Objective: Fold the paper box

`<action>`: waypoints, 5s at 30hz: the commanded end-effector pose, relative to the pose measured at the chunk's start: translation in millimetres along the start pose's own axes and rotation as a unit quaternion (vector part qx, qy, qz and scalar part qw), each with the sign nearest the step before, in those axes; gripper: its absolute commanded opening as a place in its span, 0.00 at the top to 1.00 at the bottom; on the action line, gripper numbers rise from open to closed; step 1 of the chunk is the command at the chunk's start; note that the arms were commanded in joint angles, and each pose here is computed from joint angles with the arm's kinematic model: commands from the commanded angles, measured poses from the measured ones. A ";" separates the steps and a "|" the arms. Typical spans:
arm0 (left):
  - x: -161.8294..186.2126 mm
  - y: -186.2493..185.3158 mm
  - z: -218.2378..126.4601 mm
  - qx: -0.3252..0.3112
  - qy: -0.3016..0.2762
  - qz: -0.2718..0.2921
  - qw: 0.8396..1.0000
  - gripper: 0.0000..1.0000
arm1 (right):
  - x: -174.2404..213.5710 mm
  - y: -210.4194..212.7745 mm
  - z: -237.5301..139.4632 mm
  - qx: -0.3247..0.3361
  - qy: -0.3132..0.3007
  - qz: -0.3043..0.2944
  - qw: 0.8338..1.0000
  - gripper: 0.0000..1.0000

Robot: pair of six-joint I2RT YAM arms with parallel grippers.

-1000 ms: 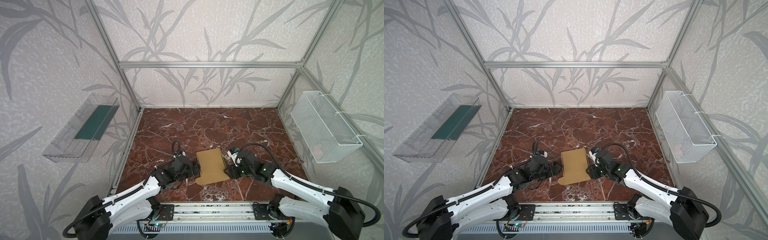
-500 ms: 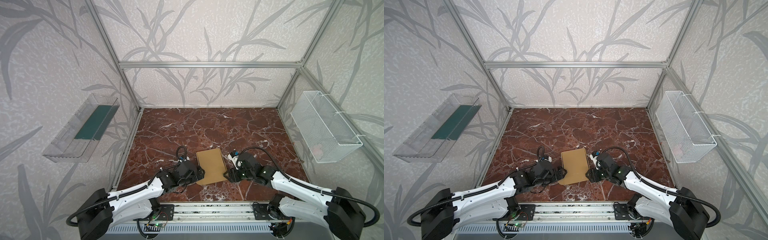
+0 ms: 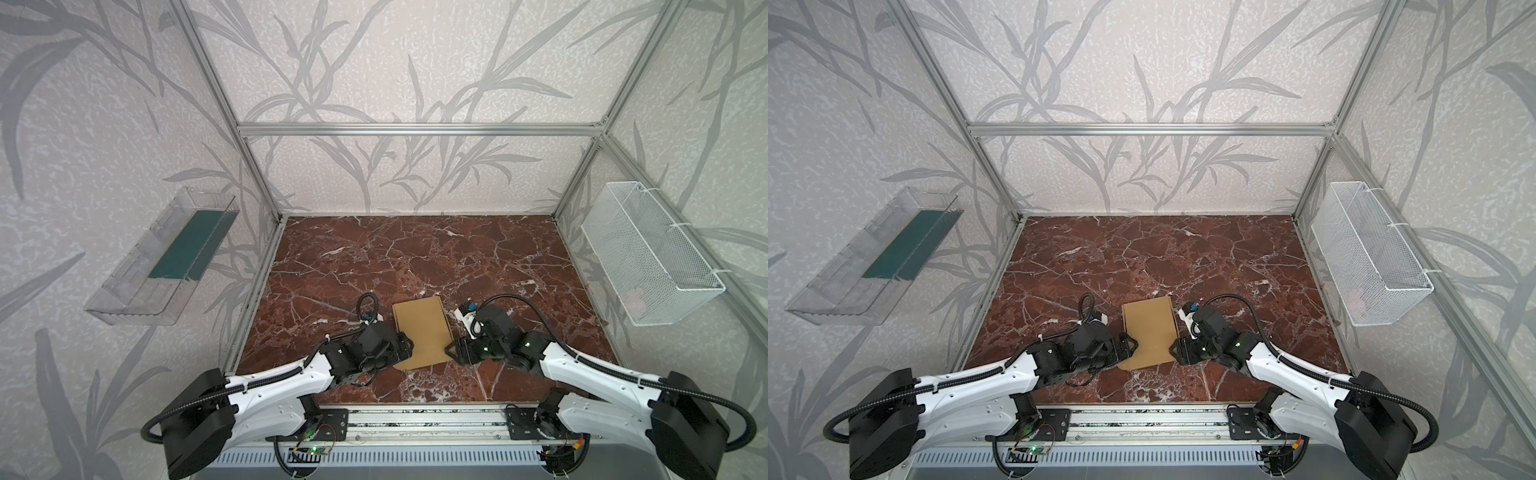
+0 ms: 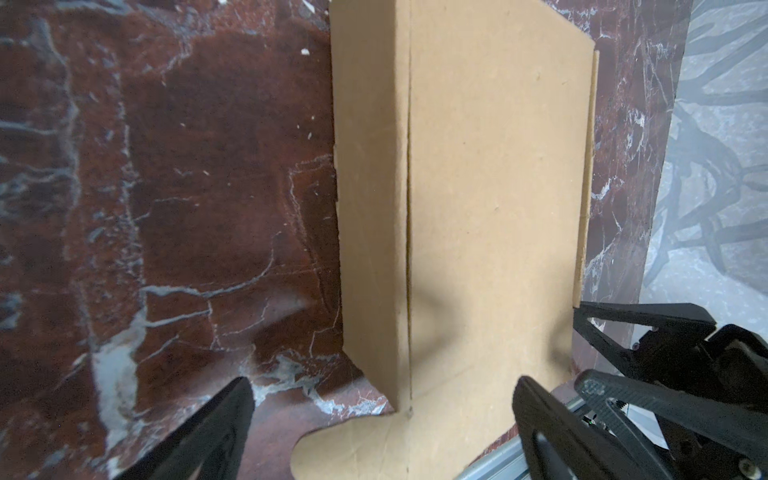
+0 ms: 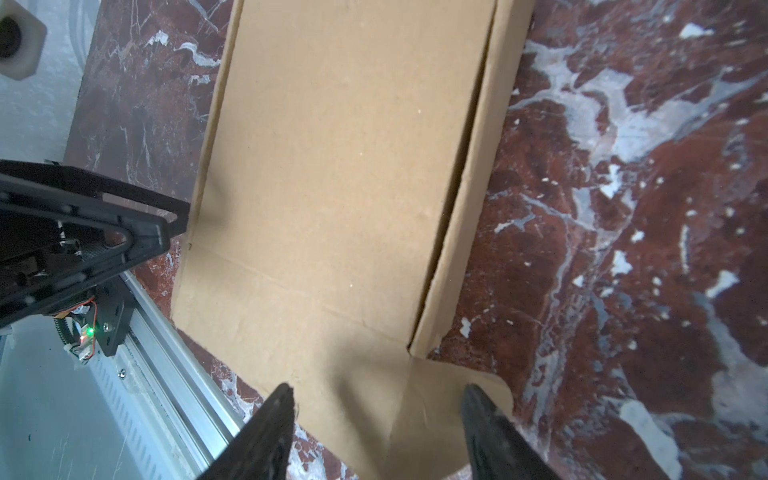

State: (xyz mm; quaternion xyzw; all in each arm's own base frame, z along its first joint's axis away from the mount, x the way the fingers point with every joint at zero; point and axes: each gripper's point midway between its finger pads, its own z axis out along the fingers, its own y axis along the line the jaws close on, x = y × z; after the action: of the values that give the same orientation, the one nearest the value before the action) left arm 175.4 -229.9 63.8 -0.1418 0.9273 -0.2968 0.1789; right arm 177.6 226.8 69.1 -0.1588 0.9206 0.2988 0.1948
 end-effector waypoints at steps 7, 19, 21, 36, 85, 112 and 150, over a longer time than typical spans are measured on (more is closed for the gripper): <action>-11.6 -8.7 -13.3 0.000 -0.028 0.007 1.000 0.06 | 6.1 0.3 6.2 -0.010 0.013 0.015 1.000 0.42; -11.4 -18.4 -17.3 0.014 -0.028 0.013 0.999 0.14 | 7.9 1.3 7.6 -0.015 0.018 0.020 1.000 0.54; -9.2 -20.1 -16.0 0.013 -0.024 0.016 0.999 0.14 | 8.2 1.6 8.0 -0.016 0.018 0.023 0.999 0.55; 3.0 -21.7 -8.8 0.015 -0.005 0.020 1.000 0.15 | 10.0 4.3 7.8 -0.025 0.022 0.027 0.999 0.53; 21.4 -39.4 10.8 0.041 0.017 0.018 0.999 0.16 | 11.7 9.1 12.6 -0.045 0.024 0.043 0.998 0.55; 21.5 -32.1 12.0 0.035 0.013 0.018 0.999 0.17 | 8.9 3.3 12.1 -0.031 0.011 0.045 0.998 0.60; 16.9 -16.5 -1.8 0.044 -0.010 0.005 0.999 0.22 | 7.1 -0.7 15.6 -0.027 -0.002 0.051 0.998 0.64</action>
State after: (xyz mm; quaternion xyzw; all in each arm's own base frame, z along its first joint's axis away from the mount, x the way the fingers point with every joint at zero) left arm 162.9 -253.9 75.6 -0.1221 0.9112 -0.3425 0.1937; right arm 176.4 234.8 56.9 -0.1201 0.9190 0.3305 0.1783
